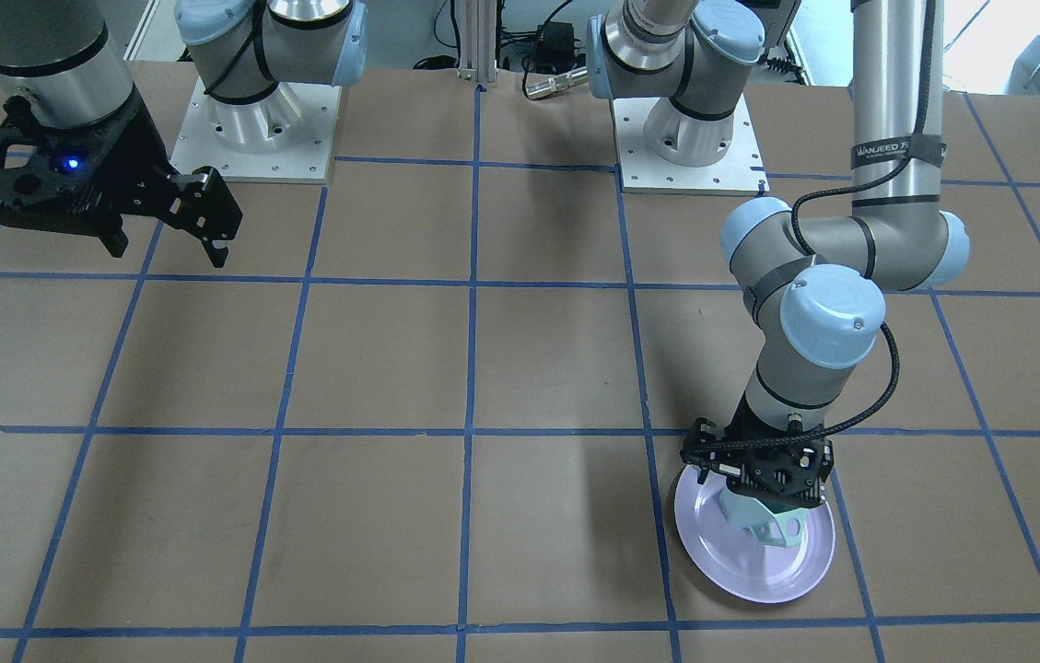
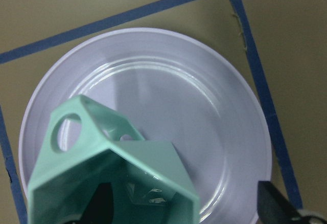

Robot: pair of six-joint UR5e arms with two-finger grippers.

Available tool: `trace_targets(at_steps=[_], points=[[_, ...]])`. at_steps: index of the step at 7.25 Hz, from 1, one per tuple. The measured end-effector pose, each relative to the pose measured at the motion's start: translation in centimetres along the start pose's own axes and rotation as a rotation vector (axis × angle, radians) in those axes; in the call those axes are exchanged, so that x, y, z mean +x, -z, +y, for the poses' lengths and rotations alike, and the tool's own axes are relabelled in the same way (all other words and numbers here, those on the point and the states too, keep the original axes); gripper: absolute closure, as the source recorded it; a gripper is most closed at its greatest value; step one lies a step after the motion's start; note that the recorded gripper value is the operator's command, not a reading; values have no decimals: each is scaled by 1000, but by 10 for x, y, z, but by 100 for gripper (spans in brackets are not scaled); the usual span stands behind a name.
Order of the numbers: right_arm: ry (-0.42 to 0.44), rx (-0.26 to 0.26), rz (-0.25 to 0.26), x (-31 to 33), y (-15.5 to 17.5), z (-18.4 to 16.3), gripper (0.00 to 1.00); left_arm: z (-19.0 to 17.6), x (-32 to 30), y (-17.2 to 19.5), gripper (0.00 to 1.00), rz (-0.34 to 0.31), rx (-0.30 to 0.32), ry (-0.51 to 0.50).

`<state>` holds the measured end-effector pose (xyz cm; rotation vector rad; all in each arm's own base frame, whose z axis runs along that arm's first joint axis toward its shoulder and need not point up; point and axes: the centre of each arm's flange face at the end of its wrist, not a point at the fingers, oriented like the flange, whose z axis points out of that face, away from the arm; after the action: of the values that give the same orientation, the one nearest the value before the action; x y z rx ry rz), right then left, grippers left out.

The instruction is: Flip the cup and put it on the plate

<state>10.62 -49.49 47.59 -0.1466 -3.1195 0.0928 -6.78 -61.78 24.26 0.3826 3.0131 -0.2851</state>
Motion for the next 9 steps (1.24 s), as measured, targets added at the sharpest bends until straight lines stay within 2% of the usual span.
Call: trace_targets(at_steps=[2, 5, 7, 9], points=[[0, 0, 0, 0, 0, 0, 0, -11, -4, 45, 0, 6, -13, 10], [0, 0, 0, 0, 0, 0, 0, -22, 1, 125, 0, 29, -67, 39], [0, 0, 0, 0, 0, 0, 0, -13, 5, 175, 0, 46, -104, 107], [0, 0, 0, 0, 0, 0, 0, -6, 12, 225, 0, 112, -112, 201]])
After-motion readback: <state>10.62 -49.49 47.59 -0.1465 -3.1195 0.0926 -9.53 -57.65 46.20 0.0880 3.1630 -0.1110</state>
